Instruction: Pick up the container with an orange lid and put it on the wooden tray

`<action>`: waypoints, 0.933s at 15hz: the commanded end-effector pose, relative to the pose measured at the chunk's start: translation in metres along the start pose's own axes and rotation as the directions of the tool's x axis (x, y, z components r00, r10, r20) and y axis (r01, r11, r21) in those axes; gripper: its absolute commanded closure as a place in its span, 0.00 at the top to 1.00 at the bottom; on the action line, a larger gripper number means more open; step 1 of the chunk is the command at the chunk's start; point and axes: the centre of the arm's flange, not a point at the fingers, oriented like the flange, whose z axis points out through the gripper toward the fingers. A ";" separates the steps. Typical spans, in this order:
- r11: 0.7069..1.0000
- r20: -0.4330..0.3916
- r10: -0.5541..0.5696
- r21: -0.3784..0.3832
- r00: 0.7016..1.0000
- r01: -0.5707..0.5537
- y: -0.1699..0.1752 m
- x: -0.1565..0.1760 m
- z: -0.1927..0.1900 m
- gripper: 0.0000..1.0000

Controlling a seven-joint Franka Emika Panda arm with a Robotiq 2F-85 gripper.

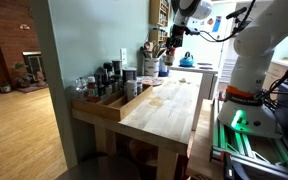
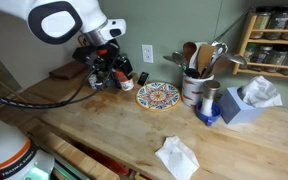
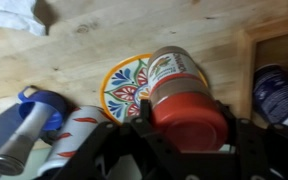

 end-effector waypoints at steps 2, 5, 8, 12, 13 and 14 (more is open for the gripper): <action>0.994 -0.027 -0.103 0.018 0.994 0.104 -0.043 -0.005 -0.016 0.37; 0.994 -0.047 -0.108 0.025 0.993 0.109 -0.052 -0.003 -0.026 0.62; 0.995 -0.027 -0.096 0.028 0.995 0.097 -0.046 -0.004 -0.018 0.62; 0.995 -0.026 -0.096 0.028 0.995 0.096 -0.046 -0.004 -0.018 0.37; 0.988 -0.049 -0.149 0.040 0.988 0.151 -0.064 -0.001 -0.026 0.37; 0.979 -0.063 -0.194 0.048 0.979 0.197 -0.079 0.001 -0.032 0.37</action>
